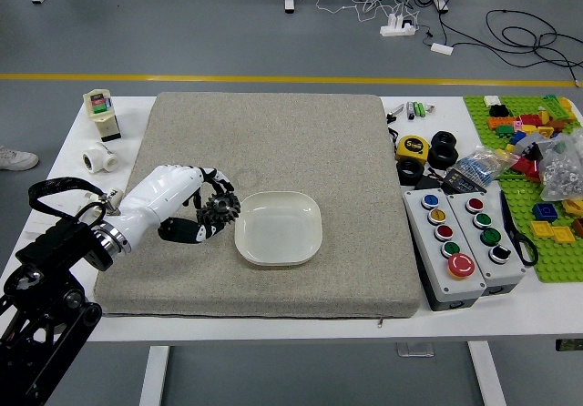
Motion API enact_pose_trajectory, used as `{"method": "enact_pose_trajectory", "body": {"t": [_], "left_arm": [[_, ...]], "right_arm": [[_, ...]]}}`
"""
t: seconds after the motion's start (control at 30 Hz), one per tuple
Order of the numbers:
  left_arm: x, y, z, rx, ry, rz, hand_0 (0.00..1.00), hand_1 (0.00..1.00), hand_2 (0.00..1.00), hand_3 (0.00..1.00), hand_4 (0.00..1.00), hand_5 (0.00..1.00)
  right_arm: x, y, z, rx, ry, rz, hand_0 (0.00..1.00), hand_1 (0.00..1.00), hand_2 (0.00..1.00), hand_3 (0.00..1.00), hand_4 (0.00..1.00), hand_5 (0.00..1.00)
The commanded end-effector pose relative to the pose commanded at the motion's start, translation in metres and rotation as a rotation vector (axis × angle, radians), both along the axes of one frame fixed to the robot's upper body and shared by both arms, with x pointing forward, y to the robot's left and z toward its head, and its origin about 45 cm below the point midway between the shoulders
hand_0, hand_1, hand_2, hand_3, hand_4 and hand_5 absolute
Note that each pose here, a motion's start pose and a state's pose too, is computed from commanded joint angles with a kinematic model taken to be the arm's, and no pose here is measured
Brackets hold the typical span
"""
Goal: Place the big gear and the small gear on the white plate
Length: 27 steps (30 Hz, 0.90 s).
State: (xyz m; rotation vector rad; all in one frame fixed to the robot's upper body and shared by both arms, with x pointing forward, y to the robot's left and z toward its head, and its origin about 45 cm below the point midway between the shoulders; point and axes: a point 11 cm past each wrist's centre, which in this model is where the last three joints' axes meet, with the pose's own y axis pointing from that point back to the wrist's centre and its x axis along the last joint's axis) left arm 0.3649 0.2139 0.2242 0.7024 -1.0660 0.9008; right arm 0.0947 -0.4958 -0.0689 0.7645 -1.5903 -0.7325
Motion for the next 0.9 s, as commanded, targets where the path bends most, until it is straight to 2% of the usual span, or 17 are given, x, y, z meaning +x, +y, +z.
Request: {"method": "enact_pose_trajectory", "body": {"t": [0.13,0.17,0.33,0.37,0.4,0.47,0.57,0.6,0.7,0.77,0.8,0.9], "left_arm": [[0.0036,-0.029,-0.006,0.01,-0.011,-0.066,0.277,0.349,0.414,0.489,0.002,0.002],[0.0046,-0.037,-0.01,0.02,-0.008,-0.086,0.293,0.401,0.47,0.534,0.227,0.002],[0.0136,-0.056,-0.024,0.071,-0.001,-0.128,0.293,0.401,0.47,0.534,0.227,0.002],[0.0176,-0.059,-0.027,0.085,0.005,-0.126,0.293,0.401,0.47,0.534,0.227,0.002],[0.0188,-0.059,-0.028,0.09,0.007,-0.125,0.403,0.569,0.624,0.658,0.944,0.231],[0.024,-0.061,-0.03,0.106,0.02,-0.122,0.403,0.569,0.624,0.658,0.944,0.231],[0.0268,-0.062,-0.033,0.122,0.042,-0.127,0.403,0.569,0.624,0.658,0.944,0.231],[0.0269,-0.063,-0.034,0.128,0.053,-0.13,0.509,0.663,0.753,0.786,0.998,0.365],[0.0266,-0.064,-0.035,0.133,0.063,-0.137,0.509,0.663,0.753,0.786,0.998,0.365],[0.0265,-0.064,-0.034,0.126,0.052,-0.137,0.509,0.663,0.753,0.786,0.998,0.365],[0.0265,-0.063,-0.032,0.121,0.044,-0.136,0.657,0.794,0.949,0.83,0.998,0.407],[0.0272,-0.061,-0.026,0.099,0.018,-0.122,0.657,0.794,0.949,0.83,0.998,0.407]], "right_arm": [[0.001,0.0,0.0,0.0,0.0,0.0,0.658,0.67,0.751,0.564,0.756,0.607],[0.001,0.0,0.0,0.0,0.0,0.001,0.658,0.671,0.751,0.564,0.756,0.606],[0.001,0.0,0.0,0.0,0.0,0.002,0.658,0.671,0.751,0.564,0.756,0.606],[0.001,0.0,0.0,0.0,0.0,0.001,0.658,0.671,0.751,0.564,0.756,0.606],[0.001,0.0,0.0,0.0,0.0,0.001,0.658,0.67,0.752,0.564,0.756,0.606],[0.001,0.0,0.0,0.0,0.0,0.002,0.658,0.67,0.752,0.564,0.756,0.606],[0.0,0.0,0.0,-0.001,0.001,0.001,0.658,0.67,0.752,0.564,0.756,0.606],[0.0,0.0,0.0,-0.001,0.001,0.001,0.658,0.671,0.752,0.564,0.756,0.605],[-0.001,0.0,0.0,-0.002,0.004,0.002,0.658,0.671,0.752,0.564,0.756,0.605],[-0.002,-0.001,0.0,-0.002,0.006,0.004,0.658,0.671,0.752,0.564,0.756,0.605],[-0.002,0.0,0.0,-0.002,0.007,0.004,0.658,0.671,0.752,0.564,0.756,0.605],[-0.003,0.0,-0.001,-0.002,0.009,0.004,0.658,0.671,0.752,0.564,0.756,0.605]]}}
